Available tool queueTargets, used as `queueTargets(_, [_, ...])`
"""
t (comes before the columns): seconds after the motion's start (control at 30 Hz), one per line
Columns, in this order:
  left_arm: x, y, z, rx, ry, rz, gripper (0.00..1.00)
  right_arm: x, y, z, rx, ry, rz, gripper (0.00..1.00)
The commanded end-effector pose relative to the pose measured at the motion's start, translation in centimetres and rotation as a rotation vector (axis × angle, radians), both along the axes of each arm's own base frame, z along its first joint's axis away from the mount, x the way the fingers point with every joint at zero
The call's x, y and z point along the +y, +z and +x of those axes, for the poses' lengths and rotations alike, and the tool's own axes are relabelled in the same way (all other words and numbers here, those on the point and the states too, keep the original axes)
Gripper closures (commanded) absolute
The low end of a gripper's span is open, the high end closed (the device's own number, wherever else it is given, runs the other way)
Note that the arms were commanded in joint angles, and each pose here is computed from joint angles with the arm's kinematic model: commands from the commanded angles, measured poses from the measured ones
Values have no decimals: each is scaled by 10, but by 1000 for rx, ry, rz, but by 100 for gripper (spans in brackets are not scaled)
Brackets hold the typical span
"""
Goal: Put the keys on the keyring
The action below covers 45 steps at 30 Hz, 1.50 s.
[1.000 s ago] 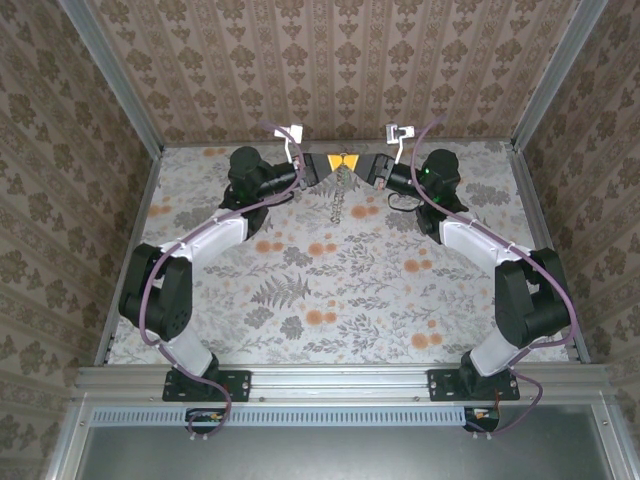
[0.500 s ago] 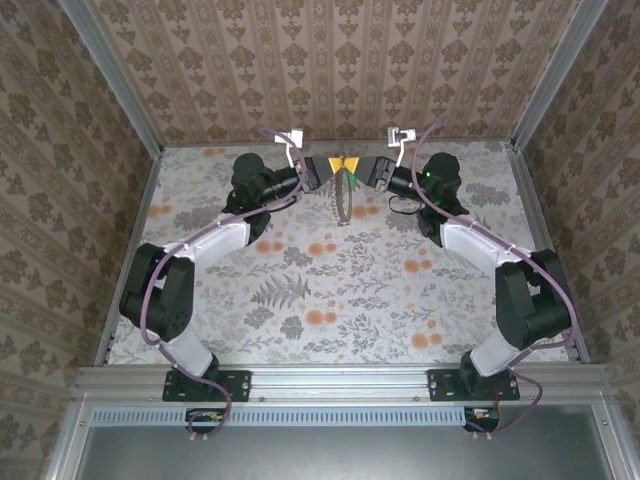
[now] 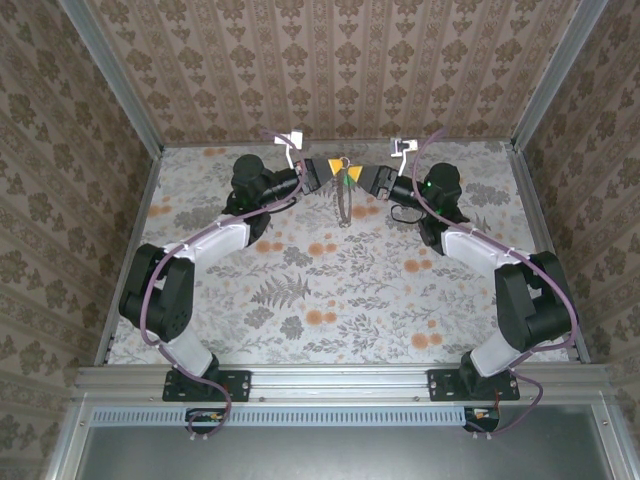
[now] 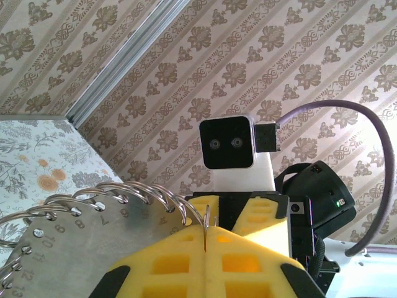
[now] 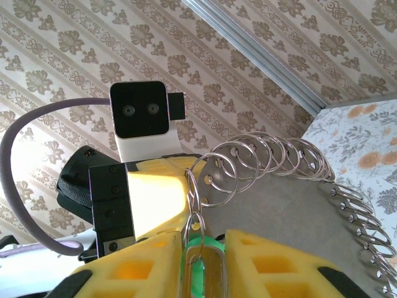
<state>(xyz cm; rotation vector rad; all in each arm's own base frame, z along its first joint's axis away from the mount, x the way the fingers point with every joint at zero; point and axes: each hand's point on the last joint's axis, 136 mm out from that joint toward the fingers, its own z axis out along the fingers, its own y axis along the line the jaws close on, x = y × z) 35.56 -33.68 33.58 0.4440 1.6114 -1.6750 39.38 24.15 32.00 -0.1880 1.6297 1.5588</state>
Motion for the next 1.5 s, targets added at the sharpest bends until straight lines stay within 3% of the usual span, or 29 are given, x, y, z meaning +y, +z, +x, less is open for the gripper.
queueTargets(0.0, [9, 34, -11, -87, 10, -56, 100, -4, 12, -7, -49, -1, 23, 76])
queueTargets(0.2, [10, 36, -11, -92, 15, -59, 100, -2, 8, -10, -43, 10, 20, 100])
queueTargets(0.93, [11, 36, -13, -90, 17, -59, 100, 31, 7, -23, -54, 108, -33, 100])
queueTargets(0.97, [10, 36, -14, -92, 16, -59, 100, 31, 6, -23, -52, 104, -35, 98])
queueTargets(1.07, [10, 35, -14, -89, 20, -58, 100, 23, 7, -21, -48, 73, -40, 75])
queueTargets(1.1, [11, 34, -13, -85, 22, -56, 100, 19, 8, -21, -47, 63, -39, 71])
queueTargets(1.47, [10, 35, -8, -80, 35, -57, 100, -27, 40, -18, -66, -114, -2, 64])
